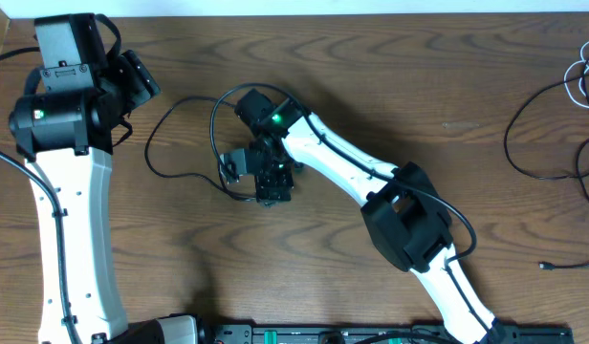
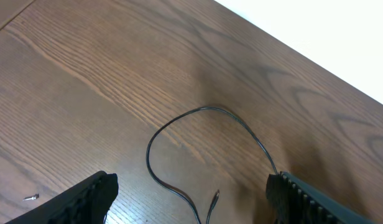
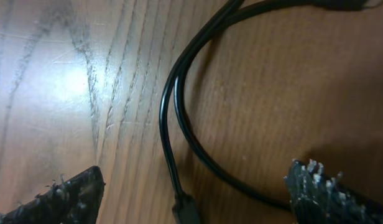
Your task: Untangle cables
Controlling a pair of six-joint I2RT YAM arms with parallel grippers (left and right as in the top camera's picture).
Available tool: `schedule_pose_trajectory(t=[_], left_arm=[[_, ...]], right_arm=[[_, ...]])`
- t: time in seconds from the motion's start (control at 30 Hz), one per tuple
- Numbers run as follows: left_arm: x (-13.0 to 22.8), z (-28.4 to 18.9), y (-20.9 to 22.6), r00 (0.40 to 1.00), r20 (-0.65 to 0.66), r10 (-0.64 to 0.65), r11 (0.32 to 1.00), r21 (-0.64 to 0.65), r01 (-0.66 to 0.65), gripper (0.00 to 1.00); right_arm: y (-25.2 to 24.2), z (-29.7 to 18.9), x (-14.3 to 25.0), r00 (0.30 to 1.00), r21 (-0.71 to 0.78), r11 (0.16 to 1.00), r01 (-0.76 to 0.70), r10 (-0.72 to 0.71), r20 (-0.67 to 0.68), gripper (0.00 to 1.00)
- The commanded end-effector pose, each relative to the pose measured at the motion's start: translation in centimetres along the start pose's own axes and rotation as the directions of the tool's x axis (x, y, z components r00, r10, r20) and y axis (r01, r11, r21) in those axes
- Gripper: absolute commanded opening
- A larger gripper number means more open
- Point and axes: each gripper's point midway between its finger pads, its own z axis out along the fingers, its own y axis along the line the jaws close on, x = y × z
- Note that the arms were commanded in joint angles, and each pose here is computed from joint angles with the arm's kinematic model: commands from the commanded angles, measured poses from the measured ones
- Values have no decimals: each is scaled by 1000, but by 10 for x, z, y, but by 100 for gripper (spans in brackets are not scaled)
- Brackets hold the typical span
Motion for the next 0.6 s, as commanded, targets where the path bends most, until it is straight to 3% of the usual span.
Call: schedule_pose_trajectory(t=[0.0,0.3,0.57], left_arm=[[0,4,2,1000,-8,8,1000,-11,-8,82],[0,4,2,1000,-9,8,1000,-10,-8,82],[1,4,2,1000,-9,8,1000,-11,-8,82]], right_arm=[[7,10,-1,999,-14,999,36,-35,11,88],[-1,40,19,999,35,999,41,-41,-8,74],[-15,47,55,988,128,992,9,11,-154,56]])
